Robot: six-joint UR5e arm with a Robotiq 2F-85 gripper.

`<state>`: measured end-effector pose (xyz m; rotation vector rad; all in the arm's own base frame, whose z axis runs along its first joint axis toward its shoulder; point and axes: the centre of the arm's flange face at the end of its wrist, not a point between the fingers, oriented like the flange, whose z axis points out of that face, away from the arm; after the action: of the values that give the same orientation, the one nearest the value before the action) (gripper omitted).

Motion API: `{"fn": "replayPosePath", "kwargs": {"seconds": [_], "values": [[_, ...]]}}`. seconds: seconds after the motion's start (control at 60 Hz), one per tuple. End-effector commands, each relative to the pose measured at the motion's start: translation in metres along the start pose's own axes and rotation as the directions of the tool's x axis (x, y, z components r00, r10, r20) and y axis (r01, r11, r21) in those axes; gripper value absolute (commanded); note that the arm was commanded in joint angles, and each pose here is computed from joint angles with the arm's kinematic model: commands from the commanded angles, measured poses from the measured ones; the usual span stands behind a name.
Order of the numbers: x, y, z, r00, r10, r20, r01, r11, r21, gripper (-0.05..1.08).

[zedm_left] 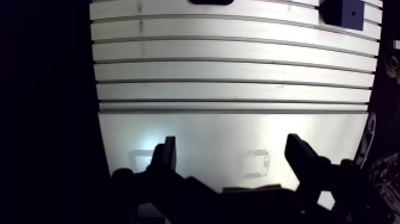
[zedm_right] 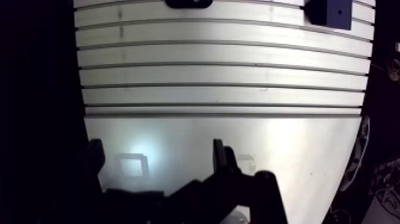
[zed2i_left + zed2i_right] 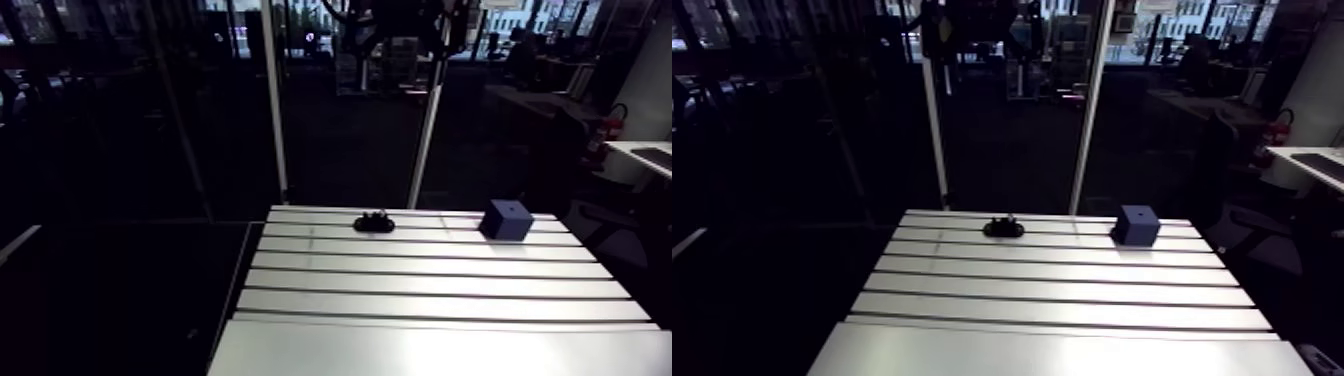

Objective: Pick up the M10 bolt and insert it into the hole until fully seated.

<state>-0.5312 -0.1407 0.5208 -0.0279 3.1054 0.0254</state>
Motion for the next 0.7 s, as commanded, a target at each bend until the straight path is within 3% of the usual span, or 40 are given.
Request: {"fn": "replayPosePath", "kwargs": {"seconds": [0.017,0.467,0.633,0.7], "values": [[0.029,-0.017,0.01,0.998,-0.052,-0.03,0.053,0.998,0.032,0.01],[0.028,-0.017,0.012,0.998,-0.052,-0.028,0.052,0.998,0.029,0.01],[0.029,-0.017,0.027,0.999,-0.052,-0.004,0.052,0.998,0.027,0.01],[0.033,-0.017,0.035,0.998,-0.053,-0.017,0.054,0.998,0.023,0.01]]}}
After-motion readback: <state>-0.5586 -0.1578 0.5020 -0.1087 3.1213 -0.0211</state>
